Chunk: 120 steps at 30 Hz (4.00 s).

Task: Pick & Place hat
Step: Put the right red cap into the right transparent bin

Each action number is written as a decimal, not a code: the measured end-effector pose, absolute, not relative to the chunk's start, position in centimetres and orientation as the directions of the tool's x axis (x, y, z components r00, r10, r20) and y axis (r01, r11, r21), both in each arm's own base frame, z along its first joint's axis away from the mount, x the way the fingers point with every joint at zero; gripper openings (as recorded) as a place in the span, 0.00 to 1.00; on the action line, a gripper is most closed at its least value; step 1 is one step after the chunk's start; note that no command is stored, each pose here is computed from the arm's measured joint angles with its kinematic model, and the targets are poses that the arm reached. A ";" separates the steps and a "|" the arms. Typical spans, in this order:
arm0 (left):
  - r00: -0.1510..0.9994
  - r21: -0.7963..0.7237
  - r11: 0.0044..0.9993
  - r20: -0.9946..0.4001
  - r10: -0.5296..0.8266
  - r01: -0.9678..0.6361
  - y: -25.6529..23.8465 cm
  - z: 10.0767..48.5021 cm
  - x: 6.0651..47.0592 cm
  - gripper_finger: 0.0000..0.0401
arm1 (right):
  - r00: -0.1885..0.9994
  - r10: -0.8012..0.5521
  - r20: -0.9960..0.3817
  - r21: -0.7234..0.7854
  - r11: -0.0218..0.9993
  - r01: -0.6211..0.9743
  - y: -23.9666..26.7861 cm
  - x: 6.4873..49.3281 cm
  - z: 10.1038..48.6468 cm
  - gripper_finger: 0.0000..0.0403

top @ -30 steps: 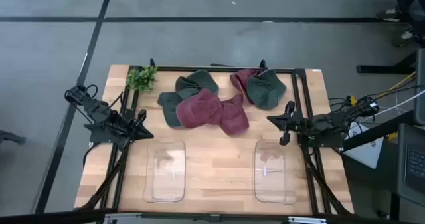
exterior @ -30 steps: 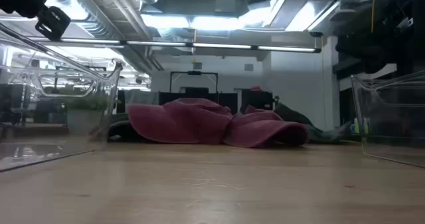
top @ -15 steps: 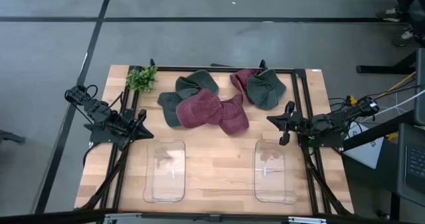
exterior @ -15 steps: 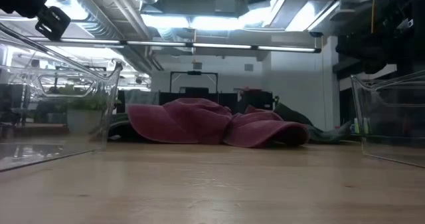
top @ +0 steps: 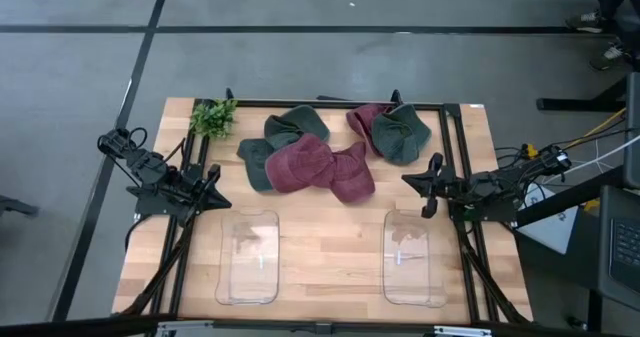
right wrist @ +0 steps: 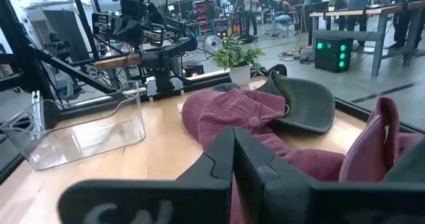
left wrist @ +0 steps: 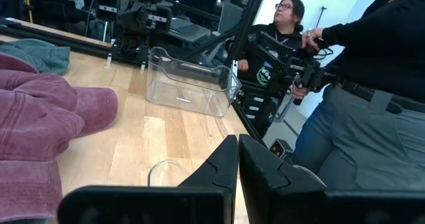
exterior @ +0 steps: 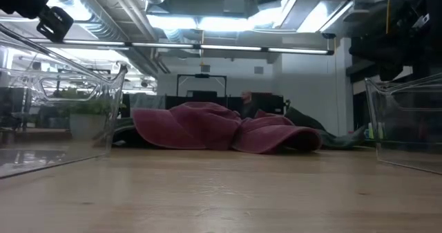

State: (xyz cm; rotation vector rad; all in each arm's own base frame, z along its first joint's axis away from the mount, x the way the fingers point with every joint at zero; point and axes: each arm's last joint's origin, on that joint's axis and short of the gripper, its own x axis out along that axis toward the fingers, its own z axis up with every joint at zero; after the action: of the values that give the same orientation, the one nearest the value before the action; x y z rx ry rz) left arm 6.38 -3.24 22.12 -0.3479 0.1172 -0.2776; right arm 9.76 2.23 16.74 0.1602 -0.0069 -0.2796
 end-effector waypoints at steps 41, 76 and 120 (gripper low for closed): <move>0.955 -0.351 0.903 -0.066 -0.288 0.248 -3.2 22.1 6.4 0.03 | 0.681 -0.688 -0.250 -0.113 0.720 0.685 -1.0 12.5 30.9 0.02; 0.955 -0.352 0.903 -0.066 -0.288 0.248 -3.2 22.1 6.4 0.02 | 0.345 -0.615 -0.709 -0.192 0.640 0.744 -8.3 20.1 35.9 0.38; 0.956 -0.352 0.903 -0.065 -0.288 0.248 -3.2 22.1 6.4 0.03 | 0.250 -0.219 -0.943 -0.011 0.772 0.635 -14.3 26.1 27.4 0.38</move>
State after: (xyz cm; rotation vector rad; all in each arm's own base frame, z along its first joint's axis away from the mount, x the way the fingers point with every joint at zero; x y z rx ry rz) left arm 6.38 -3.24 22.13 -0.3478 0.1168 -0.2773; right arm 26.15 -14.32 27.40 0.4144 1.1845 -0.6042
